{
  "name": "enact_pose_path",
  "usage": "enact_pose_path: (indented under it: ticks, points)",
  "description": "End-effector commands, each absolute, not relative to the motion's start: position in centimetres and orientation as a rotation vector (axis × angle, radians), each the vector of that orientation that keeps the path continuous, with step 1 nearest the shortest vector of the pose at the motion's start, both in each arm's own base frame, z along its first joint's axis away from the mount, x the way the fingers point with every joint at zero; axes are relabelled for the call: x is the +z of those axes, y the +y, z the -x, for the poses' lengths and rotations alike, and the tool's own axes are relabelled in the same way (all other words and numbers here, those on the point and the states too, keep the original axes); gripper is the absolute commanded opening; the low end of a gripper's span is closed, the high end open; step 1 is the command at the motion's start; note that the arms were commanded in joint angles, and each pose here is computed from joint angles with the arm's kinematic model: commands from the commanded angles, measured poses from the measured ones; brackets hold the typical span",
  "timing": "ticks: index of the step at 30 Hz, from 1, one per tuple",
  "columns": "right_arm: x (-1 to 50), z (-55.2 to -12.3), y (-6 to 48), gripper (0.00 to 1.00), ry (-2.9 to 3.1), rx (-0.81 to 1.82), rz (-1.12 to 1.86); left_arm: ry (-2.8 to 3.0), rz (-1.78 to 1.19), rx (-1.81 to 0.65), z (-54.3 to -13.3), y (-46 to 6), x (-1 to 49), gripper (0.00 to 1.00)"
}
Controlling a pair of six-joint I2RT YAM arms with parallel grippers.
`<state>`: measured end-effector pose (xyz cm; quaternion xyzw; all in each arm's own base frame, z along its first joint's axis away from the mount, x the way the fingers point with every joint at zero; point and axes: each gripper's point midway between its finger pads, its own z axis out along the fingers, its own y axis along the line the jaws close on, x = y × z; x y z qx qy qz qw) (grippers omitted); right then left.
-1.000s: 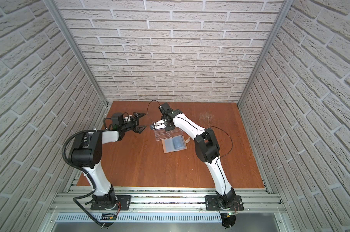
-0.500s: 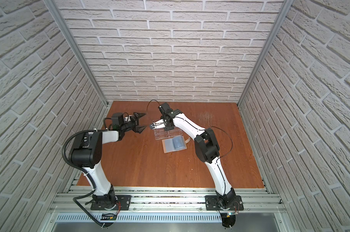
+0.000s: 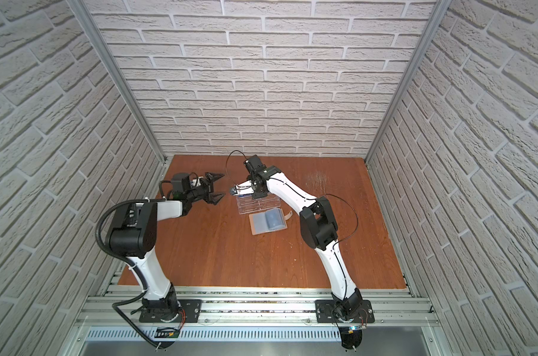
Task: Take the credit cards out of the card holder
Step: Place the credit card in the storage box.
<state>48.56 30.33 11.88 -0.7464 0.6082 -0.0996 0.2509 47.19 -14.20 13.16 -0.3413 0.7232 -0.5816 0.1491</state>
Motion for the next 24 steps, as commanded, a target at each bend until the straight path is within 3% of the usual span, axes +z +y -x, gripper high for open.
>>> enact_pose_path:
  ticks: [1, 24]
  points:
    - [13.9, -49.4, 30.3, 0.05, 1.654, -0.293, 1.976, 2.071, 0.903, -1.690, -47.2, -14.7, 13.9, 0.98]
    - [11.4, -50.2, 30.6, 0.05, 1.690, -0.363, 2.011, 2.052, 0.894, -1.712, -47.2, -14.7, 14.3, 0.98]
